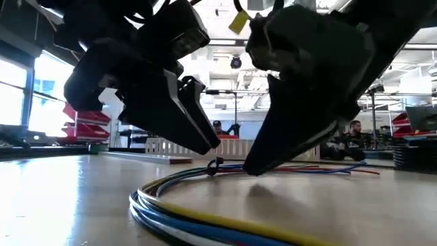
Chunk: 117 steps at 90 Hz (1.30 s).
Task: Ziptie cables
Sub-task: Wrap the cable wires with the black zip tie
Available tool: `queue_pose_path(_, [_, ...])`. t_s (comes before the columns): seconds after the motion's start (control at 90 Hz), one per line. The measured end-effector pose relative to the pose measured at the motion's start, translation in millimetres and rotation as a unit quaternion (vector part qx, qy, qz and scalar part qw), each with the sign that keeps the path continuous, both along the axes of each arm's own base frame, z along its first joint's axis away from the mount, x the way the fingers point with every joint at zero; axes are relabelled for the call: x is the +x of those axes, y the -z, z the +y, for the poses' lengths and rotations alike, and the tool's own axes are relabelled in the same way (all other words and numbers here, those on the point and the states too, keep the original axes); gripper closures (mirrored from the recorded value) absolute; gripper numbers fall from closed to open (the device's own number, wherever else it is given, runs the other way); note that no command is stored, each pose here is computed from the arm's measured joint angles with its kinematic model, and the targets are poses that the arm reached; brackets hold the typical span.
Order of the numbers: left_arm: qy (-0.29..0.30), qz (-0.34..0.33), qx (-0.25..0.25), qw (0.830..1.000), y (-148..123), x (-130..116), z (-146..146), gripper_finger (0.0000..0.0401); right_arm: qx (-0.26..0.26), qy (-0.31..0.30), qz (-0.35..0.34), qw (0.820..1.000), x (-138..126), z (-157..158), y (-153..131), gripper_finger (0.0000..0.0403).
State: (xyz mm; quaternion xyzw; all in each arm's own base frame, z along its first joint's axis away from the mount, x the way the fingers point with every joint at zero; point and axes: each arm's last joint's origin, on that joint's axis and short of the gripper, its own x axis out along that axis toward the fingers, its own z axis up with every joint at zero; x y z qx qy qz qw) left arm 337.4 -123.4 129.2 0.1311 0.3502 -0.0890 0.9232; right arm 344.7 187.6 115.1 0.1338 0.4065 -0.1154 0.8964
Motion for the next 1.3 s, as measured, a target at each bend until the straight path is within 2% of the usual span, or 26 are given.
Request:
queue_pose_path(0.133, [0.005, -0.004, 0.024, 1.000, -0.1, 1.4, 4.1, 0.0250, -0.039, -0.015, 0.010, 0.999, 1.6, 1.2, -5.5, 0.0397])
queue_pose_path(0.256, [0.036, 0.002, 0.012, 0.999, 0.0, 2.8, 6.8, 0.0250, -0.047, -0.021, 0.021, 0.998, 4.2, 0.4, -9.8, 0.0401])
queue_pose_path(0.511, [0.067, 0.004, 0.018, 0.998, 0.3, 3.2, 8.2, 0.0269, 0.004, 0.001, 0.033, 0.999, 10.5, -8.2, -10.9, 0.0403])
queue_pose_path(0.789, [0.046, 0.010, 0.029, 0.998, 1.5, 2.3, 9.8, 0.0307, 0.047, 0.054, 0.031, 0.997, 13.5, -14.5, -10.8, 0.0403])
queue_pose_path(0.967, [0.041, 0.018, 0.039, 0.998, 2.8, 1.2, 10.8, 0.0305, 0.078, 0.068, 0.023, 0.994, 12.4, -14.3, -21.0, 0.0403])
queue_pose_path(1.111, [0.049, 0.016, 0.047, 0.998, 2.6, 1.3, 10.6, 0.0295, 0.083, 0.068, 0.007, 0.994, 11.8, -15.8, -33.2, 0.0403])
queue_pose_path(1.3, [0.048, 0.011, 0.043, 0.998, 1.9, 1.6, 9.2, 0.0294, 0.084, 0.073, 0.008, 0.994, 12.9, -19.6, -33.7, 0.0403])
